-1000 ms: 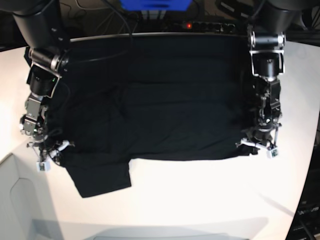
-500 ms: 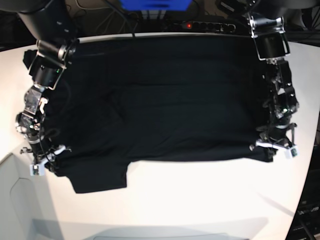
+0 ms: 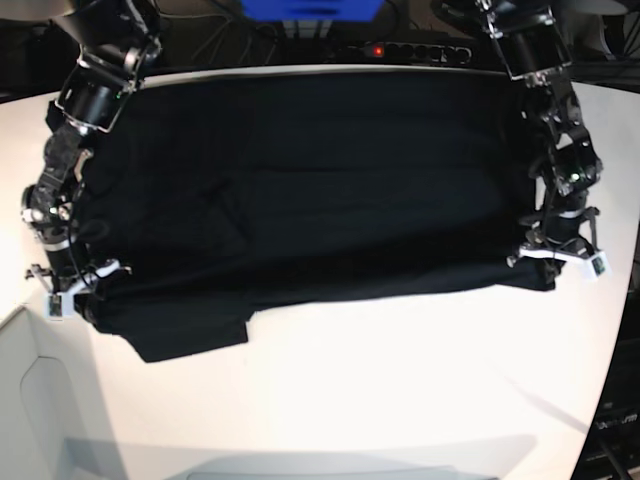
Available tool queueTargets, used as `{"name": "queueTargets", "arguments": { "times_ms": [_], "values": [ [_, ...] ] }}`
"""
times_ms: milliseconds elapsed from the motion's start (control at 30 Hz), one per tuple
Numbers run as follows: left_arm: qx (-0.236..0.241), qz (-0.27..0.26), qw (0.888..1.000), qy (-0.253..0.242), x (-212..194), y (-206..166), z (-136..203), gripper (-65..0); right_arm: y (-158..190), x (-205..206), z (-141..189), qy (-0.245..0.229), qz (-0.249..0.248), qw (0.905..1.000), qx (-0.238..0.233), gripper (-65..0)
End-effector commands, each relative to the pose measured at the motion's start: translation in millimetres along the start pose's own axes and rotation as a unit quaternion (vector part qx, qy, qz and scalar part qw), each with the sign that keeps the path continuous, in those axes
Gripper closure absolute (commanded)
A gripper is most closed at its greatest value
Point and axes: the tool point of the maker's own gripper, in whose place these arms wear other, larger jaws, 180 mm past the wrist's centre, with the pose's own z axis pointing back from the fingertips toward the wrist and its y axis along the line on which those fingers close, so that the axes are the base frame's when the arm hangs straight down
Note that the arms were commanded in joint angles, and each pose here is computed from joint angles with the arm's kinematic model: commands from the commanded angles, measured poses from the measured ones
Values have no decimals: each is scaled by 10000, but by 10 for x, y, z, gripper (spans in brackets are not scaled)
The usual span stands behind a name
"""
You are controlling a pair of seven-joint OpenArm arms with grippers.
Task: Fold the T-shirt properly
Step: 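Grasp the hem corners and fold them over toward the collar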
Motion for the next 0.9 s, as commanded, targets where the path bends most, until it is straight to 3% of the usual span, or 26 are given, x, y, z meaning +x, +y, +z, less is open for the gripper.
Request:
{"name": "queueTargets", "arguments": {
  "times_ms": [0, 167, 333, 600, 867],
  "values": [
    [-65, -84, 9991, -401, 251, -31, 55, 0, -74, 286, 52, -437, 91, 9990, -68, 0],
    [-54, 55, 9986, -527, 272, 55, 276, 0, -42, 170, 320, -160, 428, 9989, -127, 0],
    [-36, 400, 9976, -558, 236, 233, 523, 0, 40, 162, 600, -261, 489, 9985, -32, 0],
    [104, 502, 9986, -90, -156, 427, 703, 0, 99, -270, 920, 390, 590, 9975, 31, 0],
    [275, 498, 9980, 276, -468, 532, 827, 0, -48, -543, 1095, 739, 505, 9959, -159, 0]
  ]
}}
